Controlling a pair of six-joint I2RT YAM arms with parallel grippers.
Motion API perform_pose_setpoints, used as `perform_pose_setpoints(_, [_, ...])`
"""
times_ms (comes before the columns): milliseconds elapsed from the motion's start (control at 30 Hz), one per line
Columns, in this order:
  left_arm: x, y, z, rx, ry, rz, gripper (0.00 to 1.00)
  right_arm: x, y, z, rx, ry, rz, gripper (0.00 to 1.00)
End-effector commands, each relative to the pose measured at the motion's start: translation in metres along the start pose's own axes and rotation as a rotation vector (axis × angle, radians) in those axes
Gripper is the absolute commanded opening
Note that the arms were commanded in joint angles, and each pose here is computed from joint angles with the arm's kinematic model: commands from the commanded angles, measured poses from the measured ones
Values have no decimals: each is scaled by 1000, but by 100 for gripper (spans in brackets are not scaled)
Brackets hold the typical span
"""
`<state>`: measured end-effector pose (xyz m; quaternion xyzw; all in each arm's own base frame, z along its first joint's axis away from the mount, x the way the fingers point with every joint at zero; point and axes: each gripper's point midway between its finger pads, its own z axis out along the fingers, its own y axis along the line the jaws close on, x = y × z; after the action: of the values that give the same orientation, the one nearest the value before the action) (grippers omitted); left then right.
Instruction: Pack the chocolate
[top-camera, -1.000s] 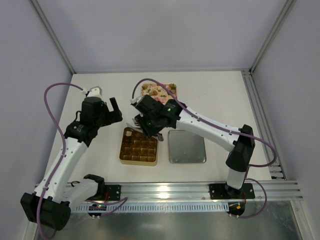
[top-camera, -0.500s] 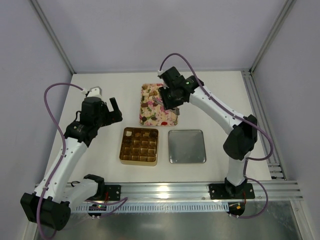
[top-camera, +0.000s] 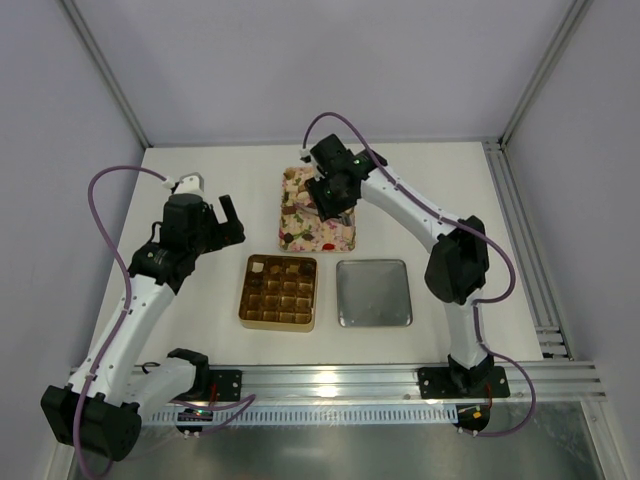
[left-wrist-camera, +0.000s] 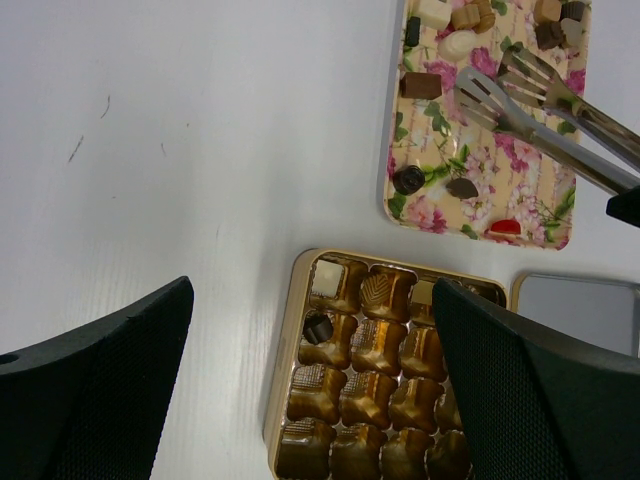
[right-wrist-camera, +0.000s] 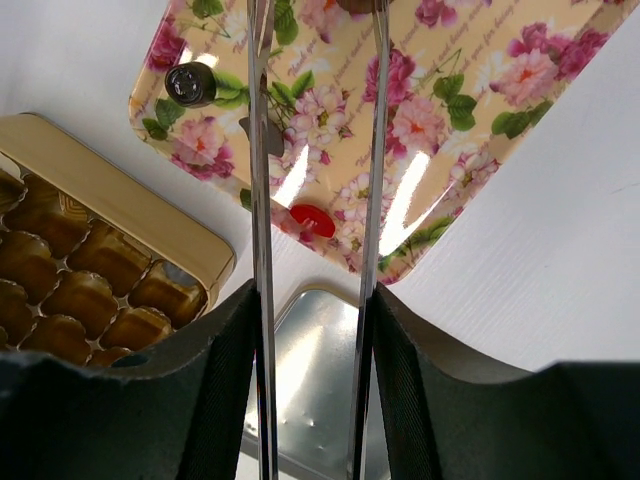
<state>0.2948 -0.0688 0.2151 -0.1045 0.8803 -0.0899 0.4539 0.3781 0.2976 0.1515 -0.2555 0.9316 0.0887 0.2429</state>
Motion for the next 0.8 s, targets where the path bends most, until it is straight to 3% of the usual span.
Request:
perform_pose_setpoints(0, [-5,2,0,-13,-20,-2,100,-29,4,-12,-21,-91,-67,49])
perform_pose_setpoints(767, [-3,2,2,-16,-10,-2,100,-29,13,27,-74,-44,-151,52])
